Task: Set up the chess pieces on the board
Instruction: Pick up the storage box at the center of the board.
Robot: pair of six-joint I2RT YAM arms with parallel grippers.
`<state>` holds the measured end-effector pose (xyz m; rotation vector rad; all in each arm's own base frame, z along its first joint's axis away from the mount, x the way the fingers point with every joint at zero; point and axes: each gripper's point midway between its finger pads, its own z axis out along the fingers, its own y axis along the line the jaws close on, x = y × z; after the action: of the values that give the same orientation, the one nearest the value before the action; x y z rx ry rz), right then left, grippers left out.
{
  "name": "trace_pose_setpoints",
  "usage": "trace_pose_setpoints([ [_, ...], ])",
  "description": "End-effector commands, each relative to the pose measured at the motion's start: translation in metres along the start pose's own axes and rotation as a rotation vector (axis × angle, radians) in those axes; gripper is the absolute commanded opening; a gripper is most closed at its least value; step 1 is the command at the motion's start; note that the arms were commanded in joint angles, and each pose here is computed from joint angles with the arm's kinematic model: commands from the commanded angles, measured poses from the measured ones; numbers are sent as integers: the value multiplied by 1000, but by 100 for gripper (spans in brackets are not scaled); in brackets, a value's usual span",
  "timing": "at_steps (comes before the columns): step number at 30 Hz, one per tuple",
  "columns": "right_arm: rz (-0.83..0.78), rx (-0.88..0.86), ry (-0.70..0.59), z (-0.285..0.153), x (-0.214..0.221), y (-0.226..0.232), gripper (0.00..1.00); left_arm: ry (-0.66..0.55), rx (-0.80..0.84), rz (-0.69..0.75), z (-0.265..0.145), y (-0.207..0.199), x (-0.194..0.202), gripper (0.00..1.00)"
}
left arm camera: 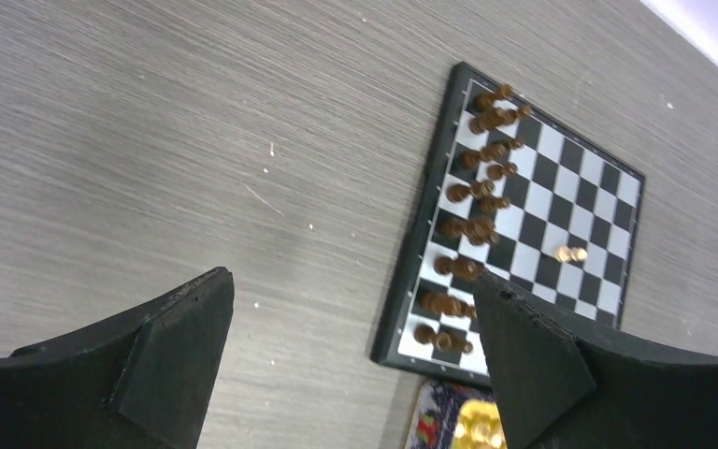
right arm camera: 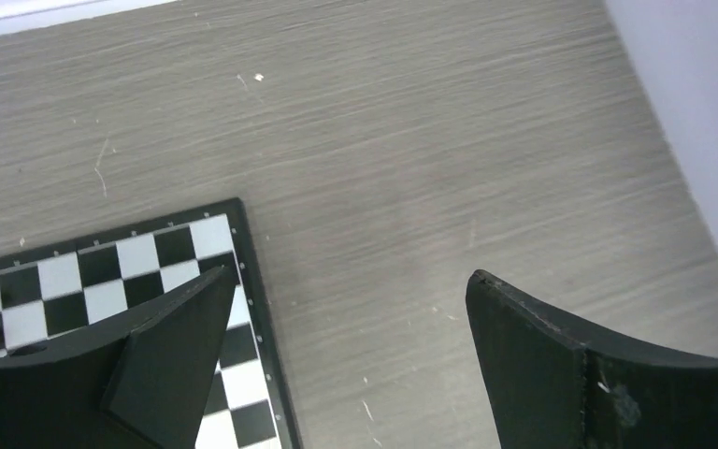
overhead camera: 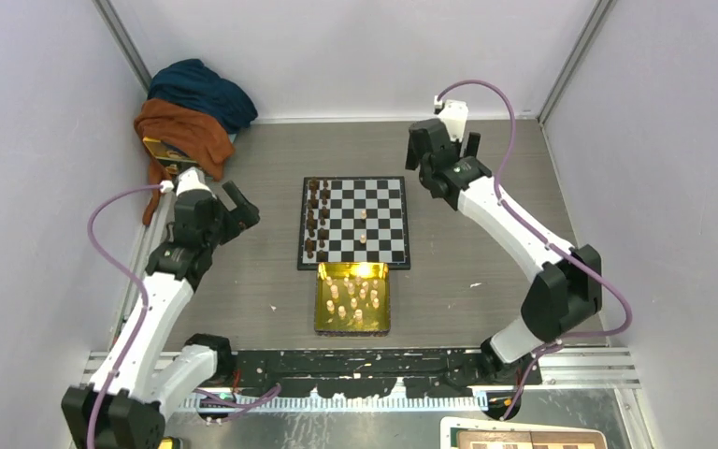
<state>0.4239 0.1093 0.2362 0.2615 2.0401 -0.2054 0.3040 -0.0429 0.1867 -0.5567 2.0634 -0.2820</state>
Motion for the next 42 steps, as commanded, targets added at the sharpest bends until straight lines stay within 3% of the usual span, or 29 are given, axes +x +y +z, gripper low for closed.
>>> trace_pose_setpoints([
  [1, 0, 77, -130, -68, -13, -19, 100, 2, 39, 9, -44, -8, 0, 100],
  [6, 119, -224, -71, -103, 24, -4, 99, 24, 78, 12, -64, -7, 15, 100],
  [10, 156, -392, -25, -129, 39, 1, 81, 67, 124, -11, -69, -12, 28, 100],
  [14, 153, -385, 90, -131, 69, -1, 71, 114, 111, 9, -75, -9, 37, 99],
  [22, 71, -365, 288, -128, 159, 20, 66, 198, 46, 47, -75, 8, 71, 94],
  [28, -8, -381, 350, -134, 206, 47, 66, 216, 12, 91, -76, 15, 82, 92],
  [36, -57, -366, 390, -136, 235, 57, 65, 239, -4, 98, -73, 19, 95, 90],
  [42, -69, -353, 426, -132, 255, 56, 56, 250, -5, 96, -72, 19, 100, 88],
])
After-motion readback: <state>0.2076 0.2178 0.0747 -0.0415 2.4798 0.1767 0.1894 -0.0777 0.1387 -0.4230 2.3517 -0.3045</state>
